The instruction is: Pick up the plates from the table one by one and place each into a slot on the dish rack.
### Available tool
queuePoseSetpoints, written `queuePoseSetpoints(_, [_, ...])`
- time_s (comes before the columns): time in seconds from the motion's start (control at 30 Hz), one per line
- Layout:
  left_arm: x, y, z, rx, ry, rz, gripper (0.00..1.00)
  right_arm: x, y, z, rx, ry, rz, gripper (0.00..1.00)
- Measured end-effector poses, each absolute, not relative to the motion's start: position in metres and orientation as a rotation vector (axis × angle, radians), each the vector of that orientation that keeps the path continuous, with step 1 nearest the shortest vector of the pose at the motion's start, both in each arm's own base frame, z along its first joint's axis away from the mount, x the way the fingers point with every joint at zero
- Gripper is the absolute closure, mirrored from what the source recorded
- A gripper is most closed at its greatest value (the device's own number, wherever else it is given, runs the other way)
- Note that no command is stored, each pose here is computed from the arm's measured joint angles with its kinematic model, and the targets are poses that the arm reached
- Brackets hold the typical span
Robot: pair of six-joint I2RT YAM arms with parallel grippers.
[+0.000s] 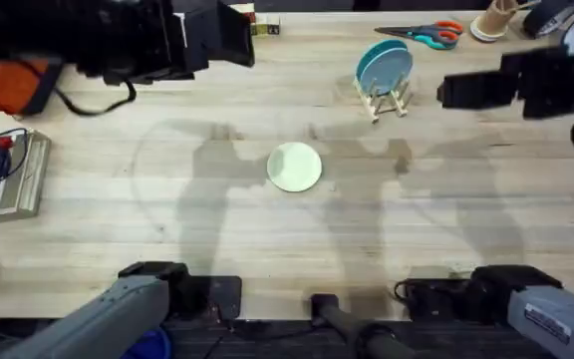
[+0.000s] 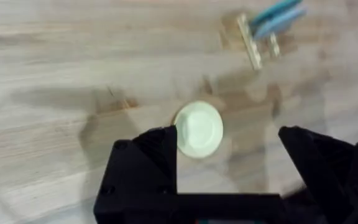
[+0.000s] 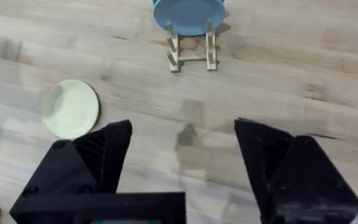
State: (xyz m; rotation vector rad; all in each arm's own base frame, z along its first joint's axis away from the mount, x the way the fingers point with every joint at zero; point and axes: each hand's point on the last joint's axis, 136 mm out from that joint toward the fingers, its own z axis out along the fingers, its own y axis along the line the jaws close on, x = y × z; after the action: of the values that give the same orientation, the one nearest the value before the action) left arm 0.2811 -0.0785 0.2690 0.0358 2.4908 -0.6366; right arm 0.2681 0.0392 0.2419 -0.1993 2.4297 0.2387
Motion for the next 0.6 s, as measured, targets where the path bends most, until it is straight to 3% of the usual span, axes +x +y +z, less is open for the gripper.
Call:
queuePoseSetpoints(0.1, [0.285, -0.087, 0.265, 0.172, 2.538, -0.676, 0.007, 0.277, 0.043, 0.248, -0.209, 2.437, 0.271, 0.007])
queuePoseSetpoints(0.13, [0.288, -0.099, 0.260, 0.374, 2.524, -0.744, 0.008, 0.284, 0.050, 0.252, -0.225, 2.428, 0.316, 0.007])
queuePoseSetpoints(0.3, [0.292, -0.115, 0.250, 0.667, 2.434, -0.831, 0.007, 0.287, 0.055, 0.252, -0.238, 2.426, 0.355, 0.009])
queuePoseSetpoints(0.6, [0.298, -0.121, 0.236, 0.774, 2.409, -0.896, 0.007, 0.286, 0.057, 0.253, -0.257, 2.420, 0.363, 0.007])
